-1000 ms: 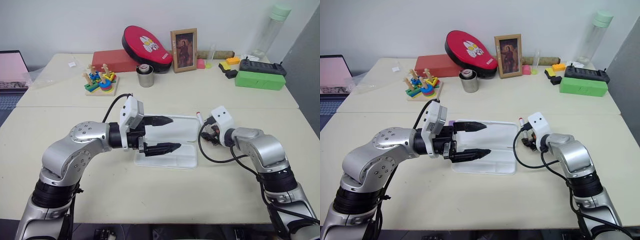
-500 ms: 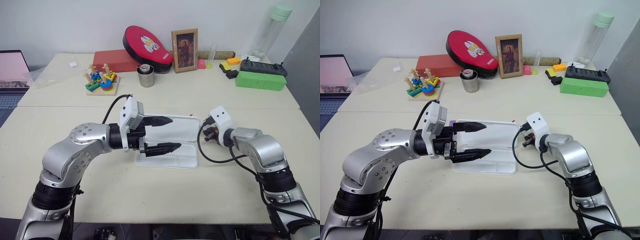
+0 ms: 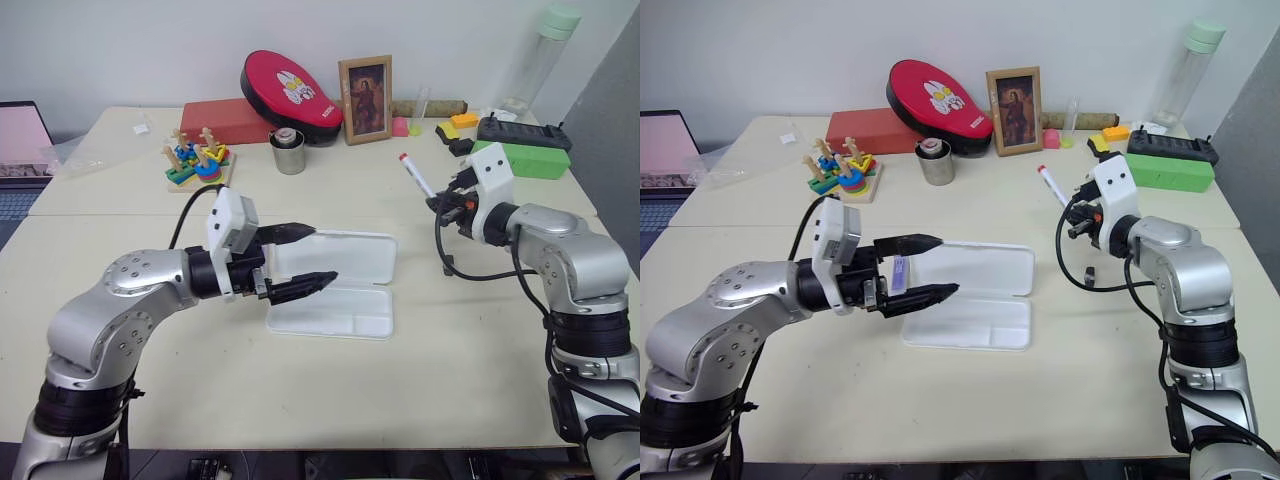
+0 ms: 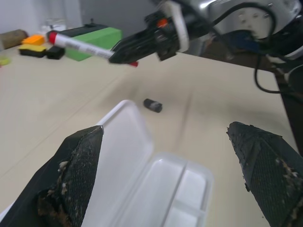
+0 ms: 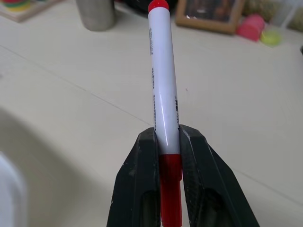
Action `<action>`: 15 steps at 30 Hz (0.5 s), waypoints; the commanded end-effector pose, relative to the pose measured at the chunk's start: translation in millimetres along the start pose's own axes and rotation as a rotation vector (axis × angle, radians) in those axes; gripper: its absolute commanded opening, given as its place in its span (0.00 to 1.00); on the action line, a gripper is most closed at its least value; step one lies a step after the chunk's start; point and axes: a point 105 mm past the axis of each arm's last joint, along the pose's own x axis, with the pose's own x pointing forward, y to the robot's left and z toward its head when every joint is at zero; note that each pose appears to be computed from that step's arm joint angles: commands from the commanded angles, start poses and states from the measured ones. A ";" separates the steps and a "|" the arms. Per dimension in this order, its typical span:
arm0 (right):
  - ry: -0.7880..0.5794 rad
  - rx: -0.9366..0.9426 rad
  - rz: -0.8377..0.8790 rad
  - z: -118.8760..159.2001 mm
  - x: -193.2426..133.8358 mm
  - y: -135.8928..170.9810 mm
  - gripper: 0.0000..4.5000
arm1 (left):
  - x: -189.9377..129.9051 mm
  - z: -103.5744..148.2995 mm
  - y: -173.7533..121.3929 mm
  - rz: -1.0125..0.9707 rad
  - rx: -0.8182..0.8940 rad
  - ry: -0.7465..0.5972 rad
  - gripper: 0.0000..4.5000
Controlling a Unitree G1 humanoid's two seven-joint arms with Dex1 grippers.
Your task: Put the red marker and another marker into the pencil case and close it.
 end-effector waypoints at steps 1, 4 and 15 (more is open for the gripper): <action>-0.036 -0.194 0.288 15.4 -16.1 39.2 0.06 | -26.2 2.1 -4.1 0.098 -0.010 -0.001 1.00; 0.012 -0.239 0.392 4.4 -17.4 54.0 0.06 | -39.2 -13.6 -5.0 0.156 -0.028 0.059 1.00; 0.191 -0.429 0.610 -52.2 14.0 113.3 0.06 | -76.3 -42.1 -4.7 0.295 -0.046 0.164 1.00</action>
